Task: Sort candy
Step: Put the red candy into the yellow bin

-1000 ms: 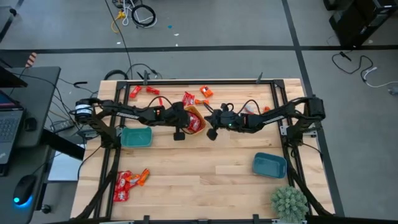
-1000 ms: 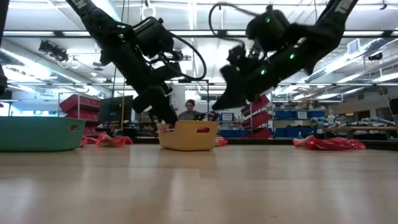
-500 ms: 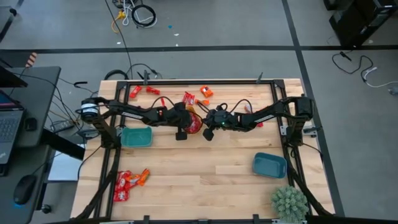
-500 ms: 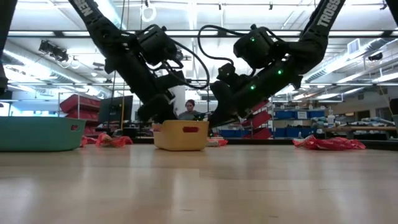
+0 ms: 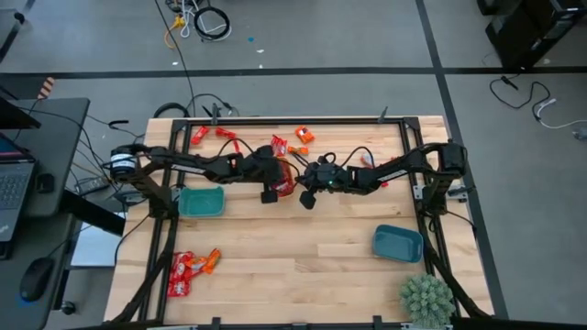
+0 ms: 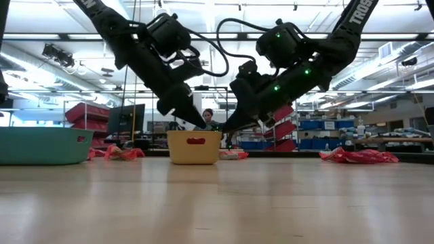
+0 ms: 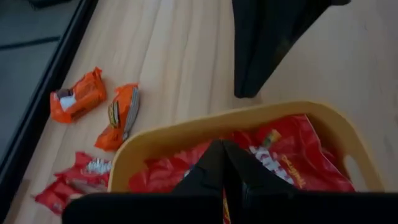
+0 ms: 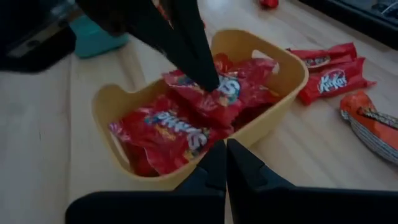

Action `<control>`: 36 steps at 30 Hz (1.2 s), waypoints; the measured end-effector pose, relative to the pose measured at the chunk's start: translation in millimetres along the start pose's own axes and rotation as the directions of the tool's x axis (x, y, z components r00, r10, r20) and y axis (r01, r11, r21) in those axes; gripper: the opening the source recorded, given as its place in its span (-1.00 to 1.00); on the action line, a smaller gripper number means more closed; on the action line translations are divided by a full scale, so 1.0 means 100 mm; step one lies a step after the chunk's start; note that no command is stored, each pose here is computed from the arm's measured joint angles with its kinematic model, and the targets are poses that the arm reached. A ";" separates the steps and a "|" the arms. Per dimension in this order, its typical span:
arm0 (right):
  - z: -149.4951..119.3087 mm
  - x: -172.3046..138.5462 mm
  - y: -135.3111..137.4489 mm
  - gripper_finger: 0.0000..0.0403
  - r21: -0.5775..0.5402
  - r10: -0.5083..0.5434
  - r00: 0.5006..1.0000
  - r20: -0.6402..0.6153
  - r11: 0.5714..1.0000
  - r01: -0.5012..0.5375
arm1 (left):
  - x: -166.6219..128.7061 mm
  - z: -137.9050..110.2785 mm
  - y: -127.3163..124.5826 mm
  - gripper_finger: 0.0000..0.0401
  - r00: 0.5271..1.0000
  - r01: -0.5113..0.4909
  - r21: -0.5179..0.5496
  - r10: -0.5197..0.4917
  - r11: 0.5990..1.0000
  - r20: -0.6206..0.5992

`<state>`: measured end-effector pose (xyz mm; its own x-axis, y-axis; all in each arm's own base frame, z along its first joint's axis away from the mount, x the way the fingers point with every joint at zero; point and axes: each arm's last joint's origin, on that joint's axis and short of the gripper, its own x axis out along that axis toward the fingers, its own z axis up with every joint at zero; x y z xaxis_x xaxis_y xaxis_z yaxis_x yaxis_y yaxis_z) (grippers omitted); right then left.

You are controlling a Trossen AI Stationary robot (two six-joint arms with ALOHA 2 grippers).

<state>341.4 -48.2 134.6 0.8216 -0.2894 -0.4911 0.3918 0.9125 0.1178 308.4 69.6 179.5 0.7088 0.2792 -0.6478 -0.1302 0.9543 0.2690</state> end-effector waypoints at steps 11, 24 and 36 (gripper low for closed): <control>-0.01 -0.02 0.00 -1.00 -0.048 -0.008 1.000 -0.030 0.999 0.006 | -0.39 -0.06 -0.02 -1.00 0.988 0.011 -0.090 -0.025 0.996 -0.153; -0.01 -0.02 0.00 -1.00 -0.093 -0.005 1.000 -0.021 0.996 0.003 | -1.19 -0.23 -0.54 -1.00 0.890 0.146 -0.304 -0.259 0.941 -0.374; -0.01 -0.05 0.15 -1.00 -0.109 0.049 0.999 0.004 0.993 -0.048 | -1.44 -0.40 -1.02 -1.00 0.715 0.123 -0.509 -0.431 0.852 -0.550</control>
<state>342.6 -32.5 138.1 0.8413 -0.2457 -0.4816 0.3044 0.9514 0.0463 191.5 -63.7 217.2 0.1818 -0.1534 -0.9713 -0.3769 0.9015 -0.2129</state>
